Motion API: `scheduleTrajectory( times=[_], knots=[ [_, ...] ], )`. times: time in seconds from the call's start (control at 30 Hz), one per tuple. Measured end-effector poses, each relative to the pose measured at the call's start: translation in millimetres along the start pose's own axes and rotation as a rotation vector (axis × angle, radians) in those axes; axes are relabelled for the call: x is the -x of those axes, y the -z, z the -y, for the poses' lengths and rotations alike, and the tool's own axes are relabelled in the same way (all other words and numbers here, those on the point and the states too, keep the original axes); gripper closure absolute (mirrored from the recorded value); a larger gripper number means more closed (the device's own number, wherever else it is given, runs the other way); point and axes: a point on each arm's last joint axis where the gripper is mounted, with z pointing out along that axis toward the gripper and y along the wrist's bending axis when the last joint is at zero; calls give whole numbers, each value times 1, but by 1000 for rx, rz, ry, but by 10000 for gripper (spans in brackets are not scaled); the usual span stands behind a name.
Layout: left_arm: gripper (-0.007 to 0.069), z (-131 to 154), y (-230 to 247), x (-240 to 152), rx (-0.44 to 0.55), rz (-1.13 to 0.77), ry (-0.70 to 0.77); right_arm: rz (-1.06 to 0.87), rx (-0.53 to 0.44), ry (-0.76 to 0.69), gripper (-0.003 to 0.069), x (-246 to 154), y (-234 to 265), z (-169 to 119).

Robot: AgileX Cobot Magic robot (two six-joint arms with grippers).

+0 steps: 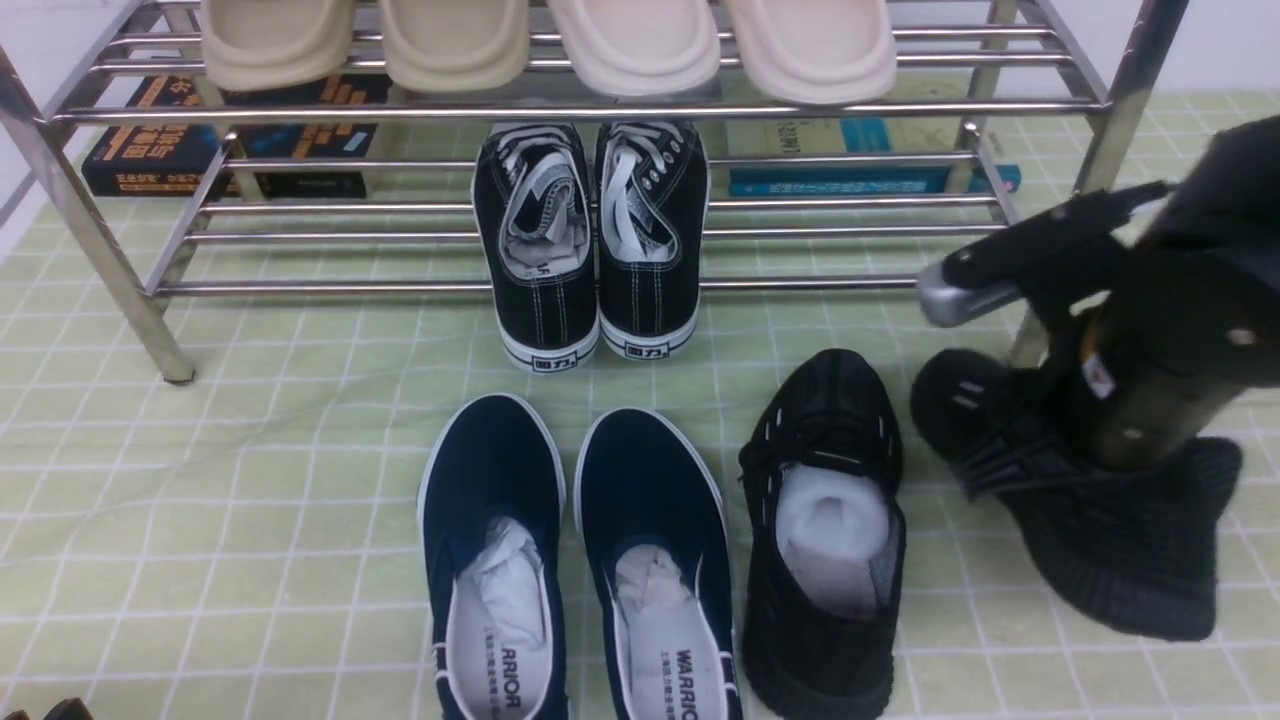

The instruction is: Take the shoes off the shelf with your hand from the green coffee tablecloth.

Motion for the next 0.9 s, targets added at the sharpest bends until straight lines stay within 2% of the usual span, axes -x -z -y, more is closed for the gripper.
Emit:
scheduleTrajectory(
  times=[0.23, 0.47, 0.6, 0.7, 0.8, 0.87, 0.9],
  knots=[
    [385, 0, 0, 0, 0, 0, -1, -104, 45, -39, 638, -2, -24, -14],
    [385, 0, 0, 0, 0, 0, -1, -131, 88, -71, 634, -3, -29, -20],
    [385, 0, 0, 0, 0, 0, -1, -155, 142, -145, 622, -4, -28, -26],
    [385, 0, 0, 0, 0, 0, -1, -160, 174, -217, 598, -4, -28, -29],
    [385, 0, 0, 0, 0, 0, -1, -152, 189, -248, 540, -2, -27, -31],
    [385, 0, 0, 0, 0, 0, -1, -141, 195, -261, 456, -1, -27, -31],
    [385, 0, 0, 0, 0, 0, -1, -141, 195, -261, 441, -1, -27, -31]
  ],
)
